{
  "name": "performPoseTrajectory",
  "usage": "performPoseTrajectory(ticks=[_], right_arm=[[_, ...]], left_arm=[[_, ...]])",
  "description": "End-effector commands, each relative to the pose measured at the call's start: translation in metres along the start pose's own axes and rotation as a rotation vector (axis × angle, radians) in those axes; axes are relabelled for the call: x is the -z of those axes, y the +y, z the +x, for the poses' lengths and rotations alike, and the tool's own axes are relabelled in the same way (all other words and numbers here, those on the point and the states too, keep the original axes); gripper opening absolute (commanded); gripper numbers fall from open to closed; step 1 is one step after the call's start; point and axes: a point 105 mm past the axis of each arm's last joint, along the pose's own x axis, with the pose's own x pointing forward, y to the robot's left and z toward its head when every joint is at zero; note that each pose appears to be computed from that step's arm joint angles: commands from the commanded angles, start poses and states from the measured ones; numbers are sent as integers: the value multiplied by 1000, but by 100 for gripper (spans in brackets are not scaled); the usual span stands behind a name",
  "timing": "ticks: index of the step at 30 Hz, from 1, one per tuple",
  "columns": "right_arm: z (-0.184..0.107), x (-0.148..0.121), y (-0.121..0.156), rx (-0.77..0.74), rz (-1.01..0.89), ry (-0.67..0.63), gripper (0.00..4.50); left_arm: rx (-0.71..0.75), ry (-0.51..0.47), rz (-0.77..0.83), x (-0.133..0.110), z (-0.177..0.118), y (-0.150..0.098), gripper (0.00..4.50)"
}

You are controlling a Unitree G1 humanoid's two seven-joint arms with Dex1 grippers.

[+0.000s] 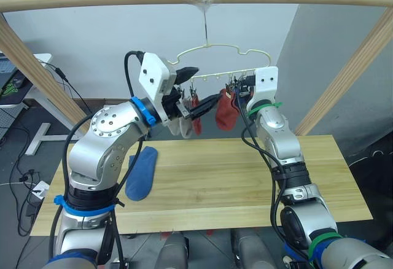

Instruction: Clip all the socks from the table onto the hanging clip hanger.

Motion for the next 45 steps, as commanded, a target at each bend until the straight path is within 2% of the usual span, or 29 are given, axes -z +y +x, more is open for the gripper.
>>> performPoseTrajectory(ticks=[1, 2, 10, 13, 15, 19, 21, 26, 31, 33, 38, 45], right_arm=[[2, -25, 1, -6, -16, -89, 22], [2, -25, 1, -8, -19, -89, 8], [1, -25, -1, -14, -25, -85, 9], [0, -23, -4, -12, -36, -69, 9], [-1, -21, -7, -17, -31, -54, 9], [-4, -15, -15, -53, 85, 44, 9], [-6, -19, -20, -79, 66, 55, 9], [-11, -23, -23, -135, 55, 95, 9], [-14, -25, -26, -147, 49, 117, 9], [-14, -23, -26, -141, 60, 134, 9], [-13, -25, -25, -145, 63, 142, 9], [-14, -26, -28, -145, 49, 152, 9]], left_arm=[[13, -50, 29, -16, 1, -4, 450], [15, -50, 29, -16, 1, -4, 450], [22, -41, 17, -11, 0, -10, 450], [-2, 12, -13, 4, -4, -10, 450], [-46, 64, -67, 20, -10, -7, 450], [-269, 315, -174, 103, -54, 7, 450], [-385, 420, -185, 139, -83, 10, 450], [-599, 590, -242, 194, -136, 18, 450], [-724, 626, -235, 212, -159, 34, 450], [-786, 648, -331, 230, -168, 36, 450], [-729, 637, -400, 248, -151, 32, 450], [-741, 726, -363, 269, -153, 42, 450]])
